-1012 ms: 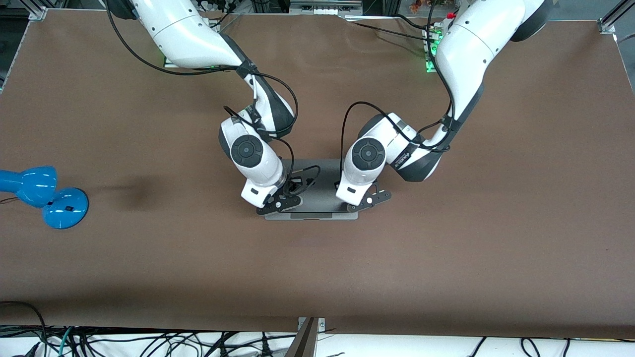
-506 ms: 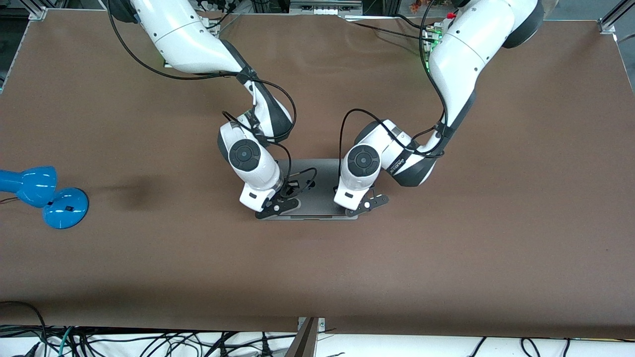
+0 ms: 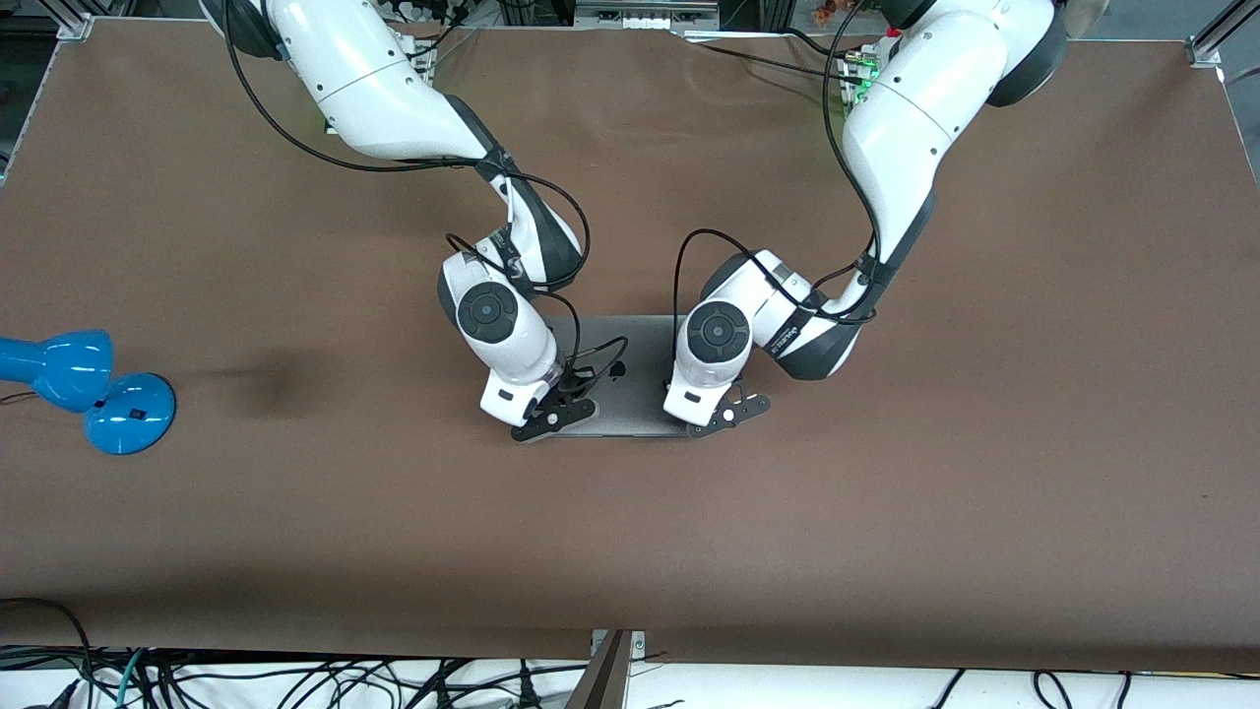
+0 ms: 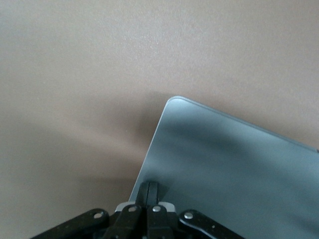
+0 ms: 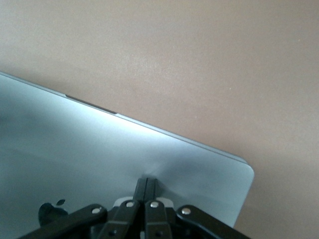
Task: Close laptop with both arms from behind
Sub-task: 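Press the lid down with both grippers until the laptop shuts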
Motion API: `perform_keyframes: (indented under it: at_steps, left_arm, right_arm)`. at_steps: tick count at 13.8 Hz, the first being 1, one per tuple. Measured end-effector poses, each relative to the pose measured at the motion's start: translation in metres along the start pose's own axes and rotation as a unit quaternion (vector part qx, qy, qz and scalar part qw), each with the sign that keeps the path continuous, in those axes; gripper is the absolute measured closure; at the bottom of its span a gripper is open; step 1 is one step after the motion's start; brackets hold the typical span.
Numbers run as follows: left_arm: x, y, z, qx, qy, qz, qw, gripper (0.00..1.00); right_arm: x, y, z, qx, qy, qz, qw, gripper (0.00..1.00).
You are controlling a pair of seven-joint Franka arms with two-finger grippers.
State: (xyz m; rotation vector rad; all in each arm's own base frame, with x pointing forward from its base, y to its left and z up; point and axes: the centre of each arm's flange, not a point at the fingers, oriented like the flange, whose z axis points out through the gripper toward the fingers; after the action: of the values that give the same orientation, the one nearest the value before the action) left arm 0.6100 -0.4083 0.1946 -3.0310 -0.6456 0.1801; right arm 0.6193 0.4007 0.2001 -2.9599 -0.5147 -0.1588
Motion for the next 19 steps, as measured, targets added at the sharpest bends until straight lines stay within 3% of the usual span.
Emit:
perform_keyframes:
  at_steps: [14,18,19]
  left_arm:
    - [0.001,0.010,0.004,-0.006,0.002,-0.013,1.000,0.99]
    - [0.004,0.011,-0.004,-0.012,0.006,-0.015,1.000,0.99]
    - [0.006,0.011,-0.010,-0.012,0.008,-0.016,1.000,0.99]
  right_arm:
    - [0.002,0.000,0.003,0.007,0.007,0.008,1.000,0.96]
    - [0.011,-0.001,-0.018,0.020,-0.043,0.029,0.998,0.59]
    - [0.015,0.001,-0.029,0.019,-0.058,0.031,0.998,0.55]
